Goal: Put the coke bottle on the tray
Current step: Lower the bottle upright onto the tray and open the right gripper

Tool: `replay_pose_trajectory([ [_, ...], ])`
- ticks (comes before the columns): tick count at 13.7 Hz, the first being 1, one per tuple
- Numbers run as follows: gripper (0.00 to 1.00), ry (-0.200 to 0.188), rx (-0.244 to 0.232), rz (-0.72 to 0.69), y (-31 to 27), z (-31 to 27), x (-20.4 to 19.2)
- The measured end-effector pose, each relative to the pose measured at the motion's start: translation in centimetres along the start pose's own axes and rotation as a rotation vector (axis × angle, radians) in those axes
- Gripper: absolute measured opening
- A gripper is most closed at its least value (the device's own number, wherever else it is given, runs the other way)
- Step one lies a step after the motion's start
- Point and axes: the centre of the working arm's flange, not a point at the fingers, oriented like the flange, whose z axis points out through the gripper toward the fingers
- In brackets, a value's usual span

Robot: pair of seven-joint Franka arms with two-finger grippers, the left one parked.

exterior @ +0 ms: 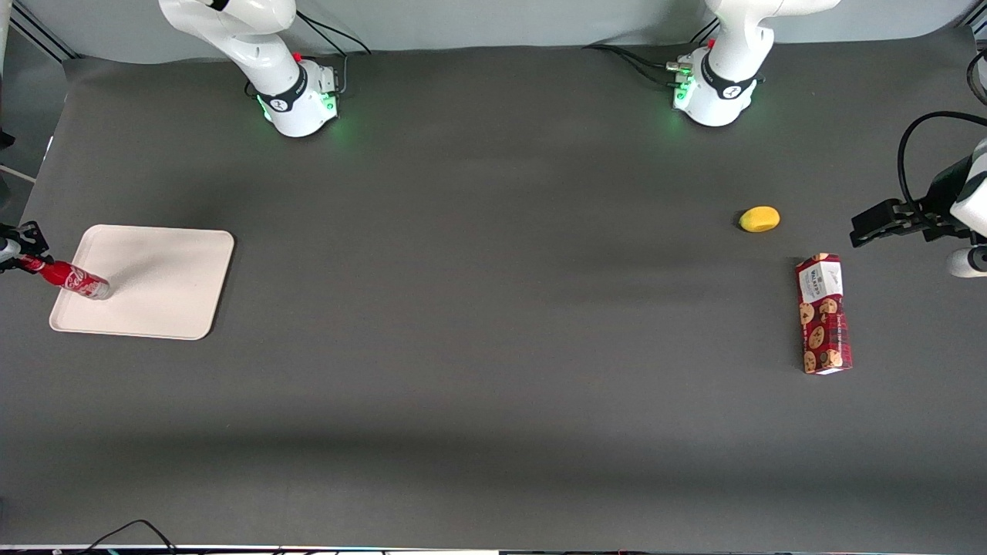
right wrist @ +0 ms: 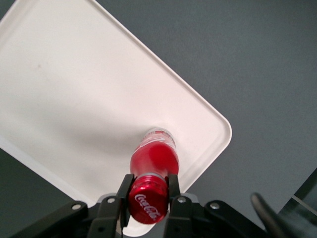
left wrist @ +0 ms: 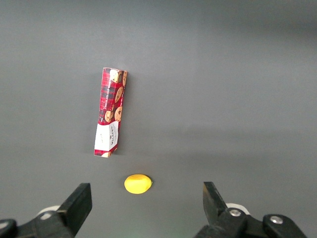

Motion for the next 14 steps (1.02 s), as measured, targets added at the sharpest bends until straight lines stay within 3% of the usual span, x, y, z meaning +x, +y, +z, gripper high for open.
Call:
replay_pose_trajectory([
  [3,0.32,0.013,0.001,-0.002,0.4,0.4,-1.6],
  [4,0.37,0.014,0.000,-0.005,0.4,0.4,-1.7],
  [8,0.76,0.016,-0.003,-0.015,0.5,0.2,-1.3],
  [10,0.96,0.022,0.019,-0.017,0.4,-0.2,-0.9],
  [12,1.00,0.028,0.077,-0.011,0.3,-2.1,-0.2],
  [14,1.00,-0.003,0.108,0.029,0.3,-6.2,0.4],
])
